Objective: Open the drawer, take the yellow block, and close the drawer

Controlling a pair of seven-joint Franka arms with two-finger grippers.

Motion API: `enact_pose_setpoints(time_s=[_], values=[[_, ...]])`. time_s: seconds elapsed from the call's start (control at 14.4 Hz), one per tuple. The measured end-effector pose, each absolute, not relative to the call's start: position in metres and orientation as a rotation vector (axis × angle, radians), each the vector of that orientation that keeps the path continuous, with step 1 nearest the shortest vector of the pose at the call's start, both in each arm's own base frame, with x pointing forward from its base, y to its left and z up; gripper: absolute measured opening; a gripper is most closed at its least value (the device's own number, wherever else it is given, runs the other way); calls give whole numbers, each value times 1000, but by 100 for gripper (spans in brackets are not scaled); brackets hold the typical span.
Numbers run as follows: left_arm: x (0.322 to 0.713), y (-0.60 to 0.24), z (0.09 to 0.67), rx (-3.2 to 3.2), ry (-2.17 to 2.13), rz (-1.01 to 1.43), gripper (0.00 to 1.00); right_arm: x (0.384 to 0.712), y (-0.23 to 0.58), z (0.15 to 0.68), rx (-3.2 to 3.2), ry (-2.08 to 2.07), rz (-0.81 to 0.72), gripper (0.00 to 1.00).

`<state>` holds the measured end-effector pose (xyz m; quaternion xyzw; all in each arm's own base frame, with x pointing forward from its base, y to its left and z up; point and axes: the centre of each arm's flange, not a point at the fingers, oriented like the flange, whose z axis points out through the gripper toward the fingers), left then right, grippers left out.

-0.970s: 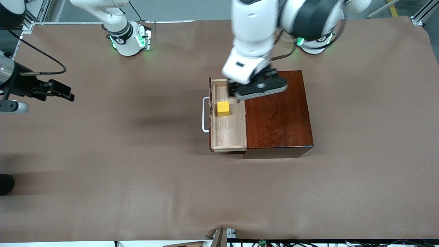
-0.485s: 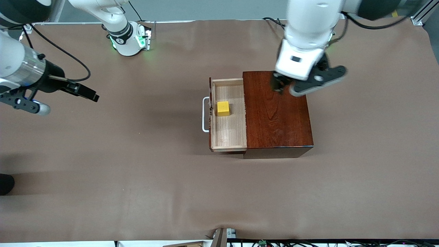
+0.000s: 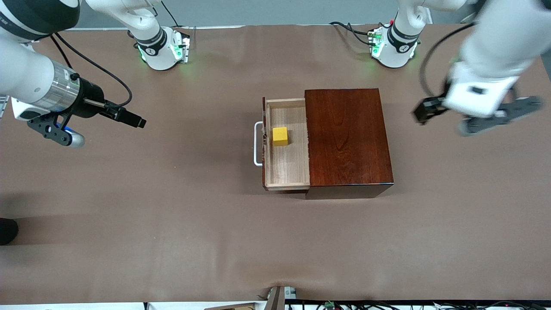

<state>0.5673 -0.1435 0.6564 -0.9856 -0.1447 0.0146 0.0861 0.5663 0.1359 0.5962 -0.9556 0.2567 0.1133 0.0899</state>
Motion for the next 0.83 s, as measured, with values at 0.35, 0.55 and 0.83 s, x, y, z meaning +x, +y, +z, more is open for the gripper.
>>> enact_pose_setpoints(time_s=[0.35,0.55,0.83], values=[[557,-67,655,-2943,-406,112,100,557,199,583,-2786,1070,400,100],[550,-23,649,-2971,-335,85,100,553,249,572,-2731,1217,373,100],[540,-14,641,-2996,-287,42,100,541,311,550,-2693,1336,375,100]])
